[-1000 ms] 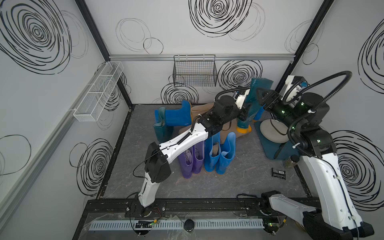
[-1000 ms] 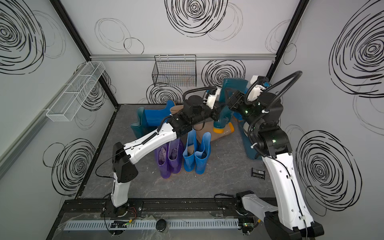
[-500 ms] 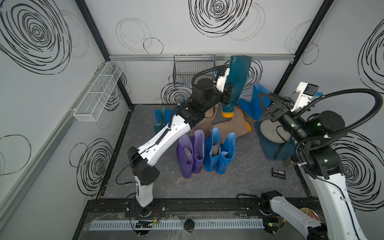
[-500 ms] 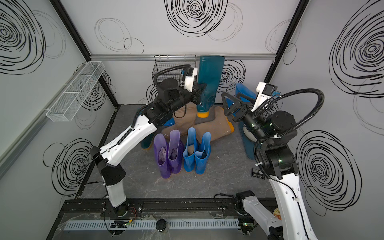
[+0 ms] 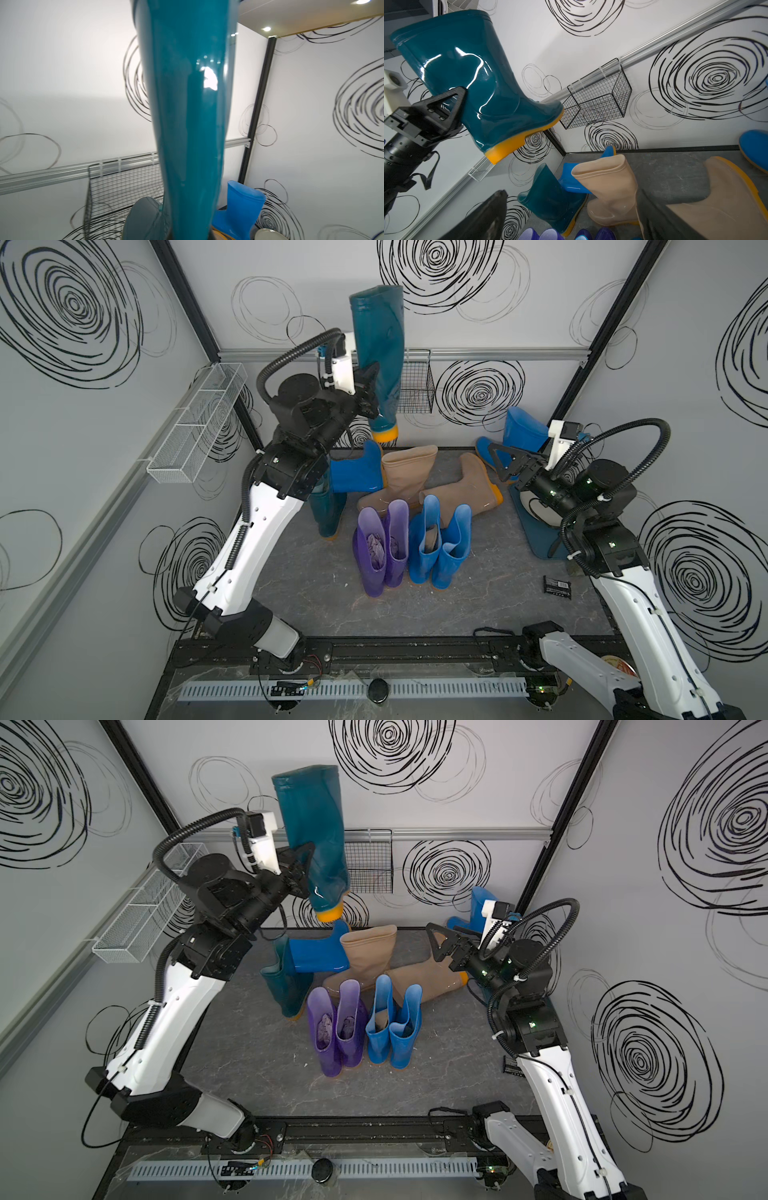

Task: Match and arrange rain boots in pairs
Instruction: Pair a pair of rain boots at the center of the board.

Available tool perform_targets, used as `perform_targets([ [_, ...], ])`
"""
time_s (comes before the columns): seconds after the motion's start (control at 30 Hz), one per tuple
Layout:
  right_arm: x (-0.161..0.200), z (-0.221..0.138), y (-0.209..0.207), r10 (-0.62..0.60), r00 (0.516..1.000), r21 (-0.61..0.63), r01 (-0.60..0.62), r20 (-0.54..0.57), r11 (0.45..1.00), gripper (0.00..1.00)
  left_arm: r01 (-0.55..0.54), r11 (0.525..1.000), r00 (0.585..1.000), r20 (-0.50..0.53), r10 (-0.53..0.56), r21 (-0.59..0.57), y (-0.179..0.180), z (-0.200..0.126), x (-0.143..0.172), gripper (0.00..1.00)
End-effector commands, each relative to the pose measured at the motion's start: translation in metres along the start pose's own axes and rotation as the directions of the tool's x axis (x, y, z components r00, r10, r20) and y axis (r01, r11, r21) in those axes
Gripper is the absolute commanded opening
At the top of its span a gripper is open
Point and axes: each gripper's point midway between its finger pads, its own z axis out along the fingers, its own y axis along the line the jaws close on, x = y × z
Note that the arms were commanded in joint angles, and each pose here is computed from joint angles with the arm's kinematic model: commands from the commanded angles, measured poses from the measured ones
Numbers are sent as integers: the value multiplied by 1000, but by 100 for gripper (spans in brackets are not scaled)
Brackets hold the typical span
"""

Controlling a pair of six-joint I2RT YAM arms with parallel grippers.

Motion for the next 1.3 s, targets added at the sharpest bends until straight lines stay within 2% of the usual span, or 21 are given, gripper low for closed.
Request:
perform_targets([
  [0.0, 10, 8, 4, 22, 999, -65, -24, -26, 998, 99, -82, 992, 988, 125, 94, -94, 25, -38, -49, 0],
  [0.13, 28, 20, -2, 53, 995, -84, -61, -90, 995, 98, -148, 962, 982, 77, 170, -232, 68, -72, -48, 0],
  [0.27, 43, 27, -8, 67, 989, -89, -80, -135, 993, 97, -207, 913, 977, -19, 214, -351, 111, -101, -31, 0],
  [0.6, 65, 40, -18, 87, 978, -84, -104, -188, 991, 97, -273, 795, 961, -180, 208, -542, 170, -157, 32, 0],
  [0.87, 78, 49, -22, 86, 969, -84, -108, -231, 991, 96, -286, 802, 954, -236, 186, -525, 191, -164, 99, 0],
  [1.13, 93, 55, -35, 72, 959, -51, -89, -276, 995, 96, -285, 800, 947, -285, 149, -527, 218, -164, 151, 0],
  [1.27, 102, 62, -47, 81, 952, -14, -89, -294, 996, 96, -239, 815, 956, -274, 104, -528, 231, -154, 173, 0],
])
